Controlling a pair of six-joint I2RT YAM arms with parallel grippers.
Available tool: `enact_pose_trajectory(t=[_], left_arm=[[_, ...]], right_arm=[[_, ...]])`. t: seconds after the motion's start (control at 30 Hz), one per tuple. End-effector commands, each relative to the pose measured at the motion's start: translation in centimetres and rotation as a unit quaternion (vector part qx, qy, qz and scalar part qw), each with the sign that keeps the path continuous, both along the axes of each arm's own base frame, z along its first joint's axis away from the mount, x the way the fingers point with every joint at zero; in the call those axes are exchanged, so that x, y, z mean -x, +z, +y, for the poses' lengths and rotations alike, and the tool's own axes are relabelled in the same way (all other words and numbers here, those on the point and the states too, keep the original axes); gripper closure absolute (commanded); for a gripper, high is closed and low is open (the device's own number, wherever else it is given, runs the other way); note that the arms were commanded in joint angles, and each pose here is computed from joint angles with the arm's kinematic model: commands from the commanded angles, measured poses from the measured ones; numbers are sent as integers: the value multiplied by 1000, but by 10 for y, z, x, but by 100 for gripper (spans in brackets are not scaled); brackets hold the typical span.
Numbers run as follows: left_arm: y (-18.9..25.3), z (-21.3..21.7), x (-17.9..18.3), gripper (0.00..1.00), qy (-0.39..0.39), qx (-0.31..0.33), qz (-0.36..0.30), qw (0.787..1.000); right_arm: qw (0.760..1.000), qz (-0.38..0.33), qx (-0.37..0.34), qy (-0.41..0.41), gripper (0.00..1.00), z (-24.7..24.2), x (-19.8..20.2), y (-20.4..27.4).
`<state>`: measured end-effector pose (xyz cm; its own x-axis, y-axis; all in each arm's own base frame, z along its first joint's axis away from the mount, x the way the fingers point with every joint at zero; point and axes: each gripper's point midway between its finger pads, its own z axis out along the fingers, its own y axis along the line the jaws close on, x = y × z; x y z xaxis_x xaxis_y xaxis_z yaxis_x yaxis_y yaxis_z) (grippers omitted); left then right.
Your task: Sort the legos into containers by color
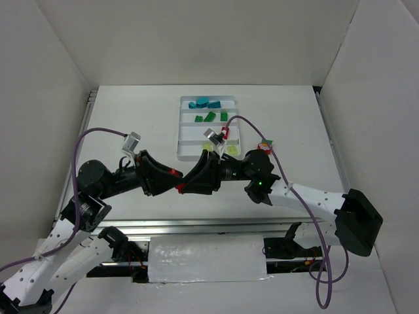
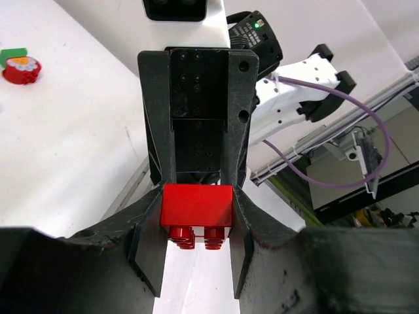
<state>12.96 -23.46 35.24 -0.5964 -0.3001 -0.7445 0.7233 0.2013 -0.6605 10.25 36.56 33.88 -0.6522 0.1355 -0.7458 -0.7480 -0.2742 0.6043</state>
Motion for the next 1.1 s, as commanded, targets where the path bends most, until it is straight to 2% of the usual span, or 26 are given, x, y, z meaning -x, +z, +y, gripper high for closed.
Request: enact_pose_trajectory(t=[0.0,0.03,0.07,0.1,0.2,0.3,0.33,0.37,0.43,0.47,0.5,0.57,0.6,0.63,0.67,0.7,0.8,0.83,0.9,0.93,1.0,1.03,1.07], left_arm=[[13,4,0,66,16,-3,-28,999],[13,6,-7,51,37,-7,-32,999],[11,8,-10,8,48,-13,-24,998],[11,10,-13,0,61,-17,-19,998],[12,21,-33,0,125,-45,-9,991],[6,53,-64,1,252,-95,31,963],[2,64,-75,0,293,-110,52,948],[-6,95,-86,0,377,-143,78,912],[-21,122,-95,0,446,-180,110,870],[-34,145,-96,0,493,-213,122,835],[-41,152,-97,0,506,-228,126,822],[-62,163,-96,0,521,-264,128,802],[-67,165,-95,0,519,-274,123,800],[-74,165,-94,1,515,-282,123,800],[-89,164,-92,0,507,-298,127,798],[-94,164,-90,0,502,-299,125,802],[-112,164,-84,1,491,-314,135,801],[-110,162,-84,1,486,-314,130,805],[-107,155,-85,1,474,-304,120,818],[-107,154,-84,1,470,-303,119,821],[-109,149,-84,0,457,-308,117,826],[-110,149,-84,1,455,-309,118,827],[-110,148,-84,1,453,-310,118,827]], right_arm=[[1000,-4,-4,-4,100,8,-5,5],[1000,-1,0,-3,100,10,-5,1],[1000,1,6,-4,100,10,-5,-3],[1000,4,11,-7,100,10,-7,-8],[997,24,44,-52,100,14,-27,-31],[985,68,111,-116,100,15,-68,-72],[978,88,135,-133,100,13,-79,-87],[972,102,147,-150,100,11,-90,-97],[950,137,189,-208,100,1,-128,-122],[938,151,208,-235,100,-3,-143,-131],[907,178,233,-301,100,-16,-177,-151],[859,222,300,-350,100,-30,-209,-182],[829,239,330,-383,100,-46,-225,-198],[820,235,329,-406,100,-47,-244,-188],[800,240,352,-422,100,-50,-256,-204],[773,241,364,-461,100,-62,-277,-200],[717,253,423,-493,100,-76,-299,-229],[702,244,426,-516,100,-76,-321,-227],[677,239,453,-528,100,-83,-330,-234],[676,230,445,-541,100,-78,-346,-220],[641,232,486,-548,100,-88,-353,-244],[642,226,478,-556,100,-83,-365,-234],[628,224,495,-558,100,-87,-367,-248]])
